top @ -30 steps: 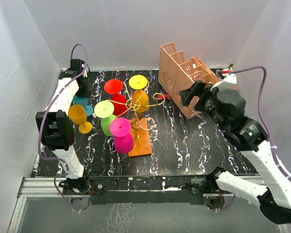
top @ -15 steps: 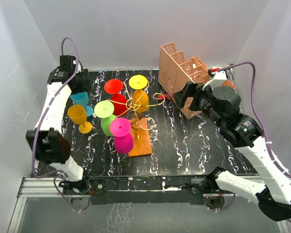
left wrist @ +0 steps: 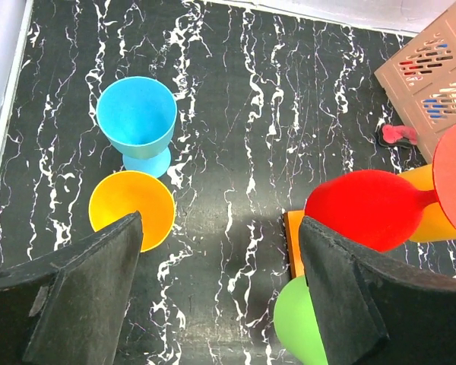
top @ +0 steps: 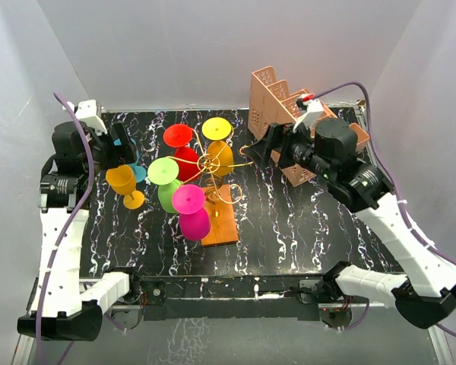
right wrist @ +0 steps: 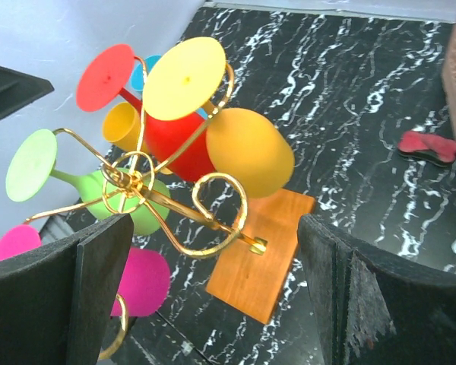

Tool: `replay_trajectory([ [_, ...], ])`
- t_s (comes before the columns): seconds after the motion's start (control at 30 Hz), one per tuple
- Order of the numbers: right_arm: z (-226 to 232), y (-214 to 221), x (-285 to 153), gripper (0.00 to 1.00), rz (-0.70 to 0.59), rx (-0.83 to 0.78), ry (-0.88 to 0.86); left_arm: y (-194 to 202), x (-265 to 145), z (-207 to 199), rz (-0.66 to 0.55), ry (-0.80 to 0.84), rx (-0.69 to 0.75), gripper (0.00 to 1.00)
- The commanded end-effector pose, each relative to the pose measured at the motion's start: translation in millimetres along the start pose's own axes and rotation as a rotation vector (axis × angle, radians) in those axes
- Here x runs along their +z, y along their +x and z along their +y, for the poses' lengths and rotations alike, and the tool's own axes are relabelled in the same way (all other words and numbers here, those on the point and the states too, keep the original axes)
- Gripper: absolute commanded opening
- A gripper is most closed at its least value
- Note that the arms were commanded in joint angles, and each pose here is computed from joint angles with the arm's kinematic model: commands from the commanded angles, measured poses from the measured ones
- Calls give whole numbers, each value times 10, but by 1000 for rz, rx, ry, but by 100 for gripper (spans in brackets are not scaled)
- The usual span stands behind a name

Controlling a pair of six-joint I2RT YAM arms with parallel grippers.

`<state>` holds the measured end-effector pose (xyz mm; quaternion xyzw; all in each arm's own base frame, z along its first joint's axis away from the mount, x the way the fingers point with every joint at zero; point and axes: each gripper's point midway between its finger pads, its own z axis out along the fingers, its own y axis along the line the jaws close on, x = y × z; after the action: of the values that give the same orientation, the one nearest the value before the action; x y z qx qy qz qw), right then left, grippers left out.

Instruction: Take the wine glass off the wine glass rack

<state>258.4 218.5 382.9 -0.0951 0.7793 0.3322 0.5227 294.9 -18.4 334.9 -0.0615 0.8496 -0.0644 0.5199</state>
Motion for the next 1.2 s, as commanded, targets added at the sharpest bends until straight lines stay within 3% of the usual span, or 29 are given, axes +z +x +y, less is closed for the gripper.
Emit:
replay_trajectory([
  [0.0,380,-343,91,98,-74,30,-159,-90,-129,-78,-56,26,26,83],
  [0.2,401,-423,382,98,-65,39,-158,-132,-366,-410,-91,107,209,91],
  [0.3,411,-461,508,98,-51,8,-159,-178,-546,-372,-134,83,230,97],
  [0.77,484,-600,1003,98,-13,-91,-189,-438,-982,-161,-271,-6,142,97],
  [1.17,342,-494,1196,82,46,-218,-154,-536,-1077,-361,-335,105,23,97],
])
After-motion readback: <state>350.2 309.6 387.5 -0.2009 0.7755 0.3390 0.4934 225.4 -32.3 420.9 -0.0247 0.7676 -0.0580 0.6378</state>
